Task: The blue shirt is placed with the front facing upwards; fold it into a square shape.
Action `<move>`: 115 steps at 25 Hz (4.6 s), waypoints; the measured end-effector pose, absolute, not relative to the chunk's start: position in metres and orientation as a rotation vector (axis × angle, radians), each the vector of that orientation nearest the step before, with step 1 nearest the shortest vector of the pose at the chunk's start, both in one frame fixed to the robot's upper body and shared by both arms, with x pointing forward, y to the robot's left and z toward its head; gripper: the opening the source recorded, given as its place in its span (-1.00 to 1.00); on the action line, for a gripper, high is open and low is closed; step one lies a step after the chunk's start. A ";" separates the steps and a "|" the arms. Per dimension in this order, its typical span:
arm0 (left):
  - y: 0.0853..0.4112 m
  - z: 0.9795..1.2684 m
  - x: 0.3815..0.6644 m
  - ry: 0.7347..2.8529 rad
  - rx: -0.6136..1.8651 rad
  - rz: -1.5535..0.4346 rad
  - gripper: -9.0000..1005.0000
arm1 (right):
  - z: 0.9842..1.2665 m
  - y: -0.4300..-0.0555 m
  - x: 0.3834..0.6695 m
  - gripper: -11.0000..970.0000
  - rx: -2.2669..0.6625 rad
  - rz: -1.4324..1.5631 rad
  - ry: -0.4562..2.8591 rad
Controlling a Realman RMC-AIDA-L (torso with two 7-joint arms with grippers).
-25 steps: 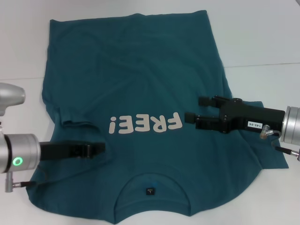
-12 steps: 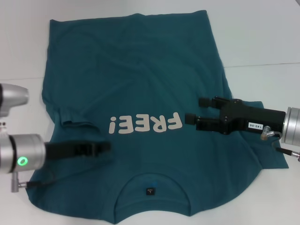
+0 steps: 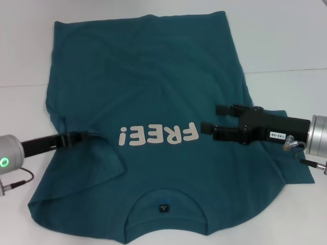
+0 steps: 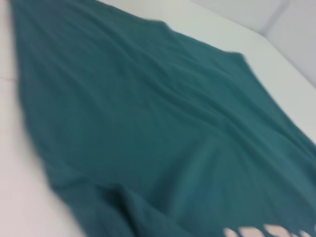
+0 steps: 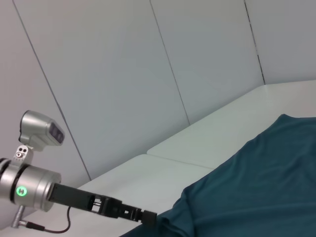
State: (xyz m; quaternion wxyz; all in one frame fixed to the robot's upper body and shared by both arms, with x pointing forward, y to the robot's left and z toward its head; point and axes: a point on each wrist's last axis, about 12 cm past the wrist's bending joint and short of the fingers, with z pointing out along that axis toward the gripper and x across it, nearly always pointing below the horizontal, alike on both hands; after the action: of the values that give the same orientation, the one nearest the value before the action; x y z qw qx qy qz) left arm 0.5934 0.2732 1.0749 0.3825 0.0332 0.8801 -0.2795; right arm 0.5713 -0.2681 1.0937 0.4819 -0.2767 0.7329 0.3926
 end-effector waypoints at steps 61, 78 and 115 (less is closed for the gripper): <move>0.263 1.068 0.606 2.296 0.154 -0.567 0.52 | 1.096 -0.270 0.574 0.94 -0.652 0.965 1.799; 0.239 1.073 0.624 2.275 0.202 -0.553 0.51 | 1.098 -0.273 0.573 0.94 -0.651 0.957 1.800; 0.276 1.090 0.544 1.867 0.372 -1.045 0.62 | 1.099 -0.304 0.577 0.94 -0.483 0.898 1.894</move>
State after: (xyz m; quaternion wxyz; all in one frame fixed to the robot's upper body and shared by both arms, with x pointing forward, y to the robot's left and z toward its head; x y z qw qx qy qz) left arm 0.5442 0.2765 1.0896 0.4663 0.1517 0.7604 -0.4258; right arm 0.5765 -0.3043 1.0988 0.4753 -0.1977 0.7747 0.3672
